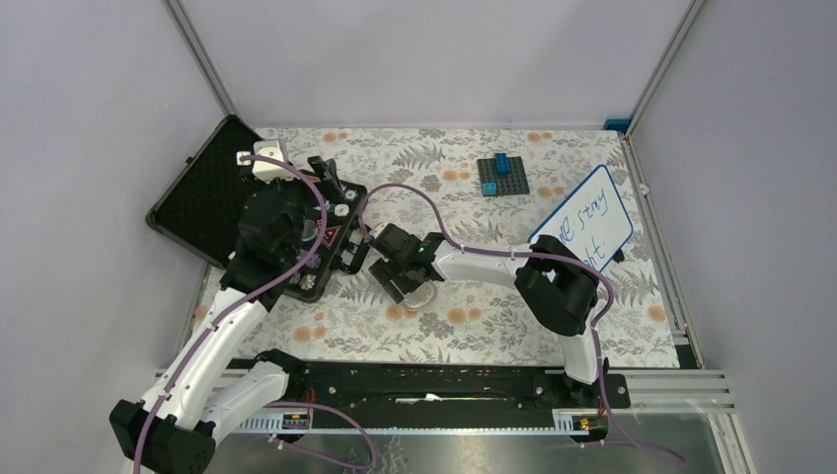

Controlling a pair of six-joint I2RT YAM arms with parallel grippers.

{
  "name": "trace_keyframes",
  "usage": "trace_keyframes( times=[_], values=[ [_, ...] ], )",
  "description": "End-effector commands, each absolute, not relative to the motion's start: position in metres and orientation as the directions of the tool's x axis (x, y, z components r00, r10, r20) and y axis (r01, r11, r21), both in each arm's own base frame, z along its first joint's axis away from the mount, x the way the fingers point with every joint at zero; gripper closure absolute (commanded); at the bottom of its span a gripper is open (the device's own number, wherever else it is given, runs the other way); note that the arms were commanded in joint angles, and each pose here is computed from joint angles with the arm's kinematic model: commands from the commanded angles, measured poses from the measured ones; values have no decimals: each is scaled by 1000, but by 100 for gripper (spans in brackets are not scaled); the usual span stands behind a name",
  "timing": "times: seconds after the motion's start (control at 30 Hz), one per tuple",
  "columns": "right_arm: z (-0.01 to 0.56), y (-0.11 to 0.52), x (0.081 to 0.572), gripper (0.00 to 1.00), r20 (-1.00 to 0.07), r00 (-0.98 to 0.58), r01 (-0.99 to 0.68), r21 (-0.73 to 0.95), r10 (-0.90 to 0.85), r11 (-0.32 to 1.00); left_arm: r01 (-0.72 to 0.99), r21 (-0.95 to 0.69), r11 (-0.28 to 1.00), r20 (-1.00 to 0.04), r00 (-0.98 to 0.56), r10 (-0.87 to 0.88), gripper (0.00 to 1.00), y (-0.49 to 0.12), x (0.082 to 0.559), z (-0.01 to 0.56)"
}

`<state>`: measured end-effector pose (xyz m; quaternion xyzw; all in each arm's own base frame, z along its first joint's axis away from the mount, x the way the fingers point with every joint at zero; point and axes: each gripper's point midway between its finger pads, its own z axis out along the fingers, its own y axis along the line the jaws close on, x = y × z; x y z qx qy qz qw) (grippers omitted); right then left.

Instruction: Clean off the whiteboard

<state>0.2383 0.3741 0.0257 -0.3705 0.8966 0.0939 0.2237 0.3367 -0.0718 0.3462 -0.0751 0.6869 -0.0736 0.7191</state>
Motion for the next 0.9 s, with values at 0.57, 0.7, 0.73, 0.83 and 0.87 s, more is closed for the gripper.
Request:
trace_keyframes(
  times=[0.57, 0.7, 0.73, 0.83, 0.87],
  values=[
    [-16, 364, 239, 59, -420, -665, -657, -65, -618, 751, 29, -231, 972, -968, 91, -233, 1, -74, 334, 361],
    [-6, 364, 244, 81, -453, -664, -638, -72, -595, 767, 33, -232, 972, -968, 93, -234, 1, -75, 333, 362],
    [-2, 365, 246, 88, -463, -664, -632, -72, -587, 771, 32, -232, 972, -968, 92, -234, 1, -75, 333, 362],
    [10, 368, 247, 94, -488, -660, -628, -59, -571, 776, 32, -231, 972, -968, 94, -233, 1, -74, 333, 363],
    [14, 370, 247, 91, -496, -658, -629, -51, -566, 776, 33, -231, 972, -968, 94, -233, 1, -74, 333, 363]
  ],
)
